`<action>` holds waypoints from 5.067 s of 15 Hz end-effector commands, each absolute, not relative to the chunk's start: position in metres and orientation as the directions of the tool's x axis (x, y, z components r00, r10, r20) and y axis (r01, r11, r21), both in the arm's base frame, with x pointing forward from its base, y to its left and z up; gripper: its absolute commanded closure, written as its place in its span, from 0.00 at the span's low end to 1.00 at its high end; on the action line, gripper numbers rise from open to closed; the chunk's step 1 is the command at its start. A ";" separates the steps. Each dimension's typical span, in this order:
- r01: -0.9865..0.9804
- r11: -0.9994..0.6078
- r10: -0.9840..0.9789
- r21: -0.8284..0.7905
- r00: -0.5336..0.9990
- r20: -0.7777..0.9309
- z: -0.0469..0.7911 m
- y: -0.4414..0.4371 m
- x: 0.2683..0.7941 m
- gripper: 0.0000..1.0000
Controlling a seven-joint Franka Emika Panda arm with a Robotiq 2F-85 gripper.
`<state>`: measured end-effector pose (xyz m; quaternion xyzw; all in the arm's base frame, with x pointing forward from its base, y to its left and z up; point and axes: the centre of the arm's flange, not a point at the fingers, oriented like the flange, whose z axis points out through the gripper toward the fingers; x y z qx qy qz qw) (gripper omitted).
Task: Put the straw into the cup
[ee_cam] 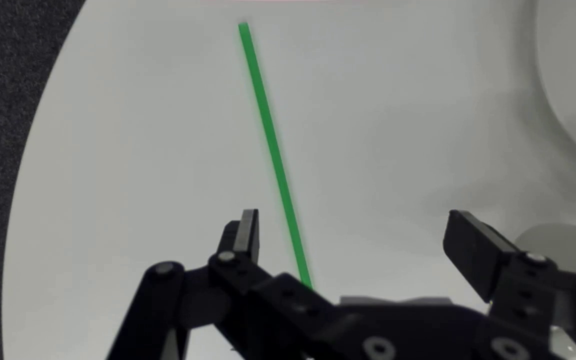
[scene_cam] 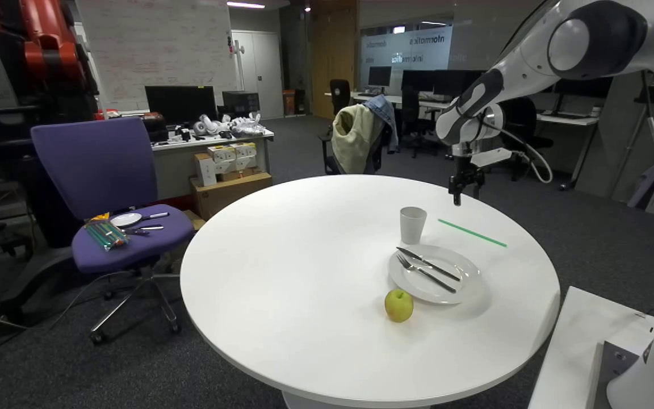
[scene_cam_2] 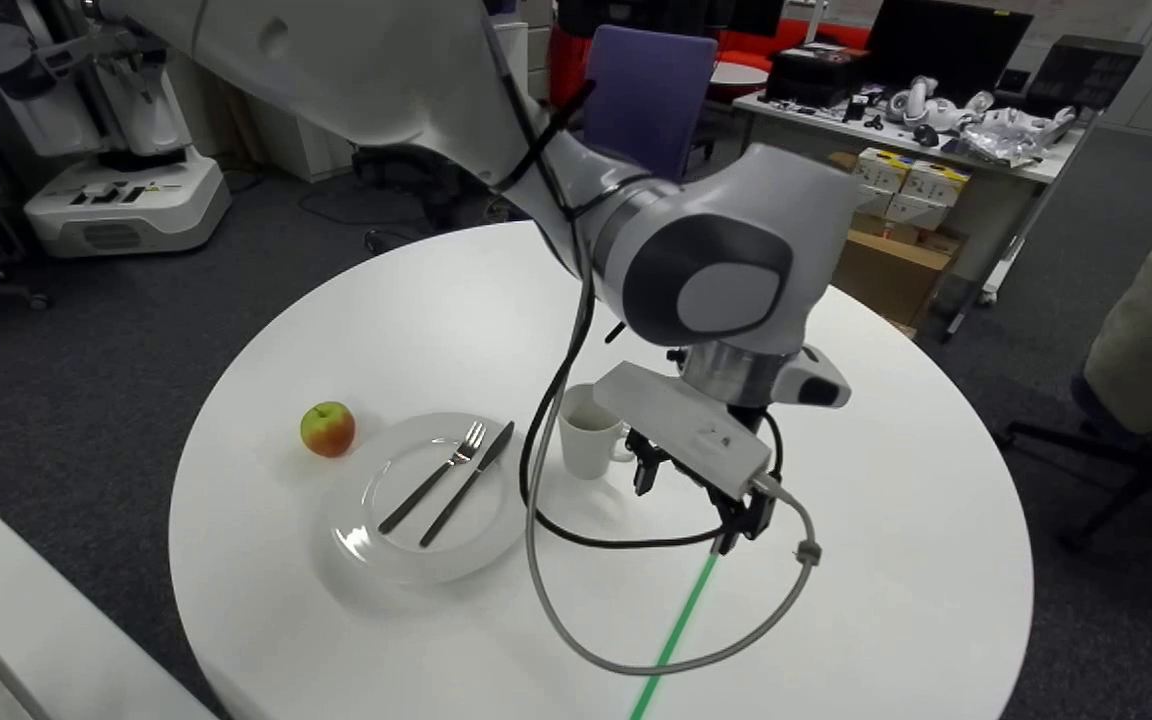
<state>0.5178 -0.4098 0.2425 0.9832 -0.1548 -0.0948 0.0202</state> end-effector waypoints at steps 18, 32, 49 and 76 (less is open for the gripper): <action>-0.091 -0.994 -0.074 -0.058 0.965 -0.253 0.157 -0.461 0.529 0.00; -0.111 -0.992 -0.090 -0.063 0.957 -0.277 0.135 -0.468 0.535 0.87; -0.462 -0.886 -0.450 -0.044 0.832 0.324 0.238 -0.438 0.552 1.00; -0.478 -0.875 -0.376 -0.079 0.567 0.733 0.328 -0.276 0.519 1.00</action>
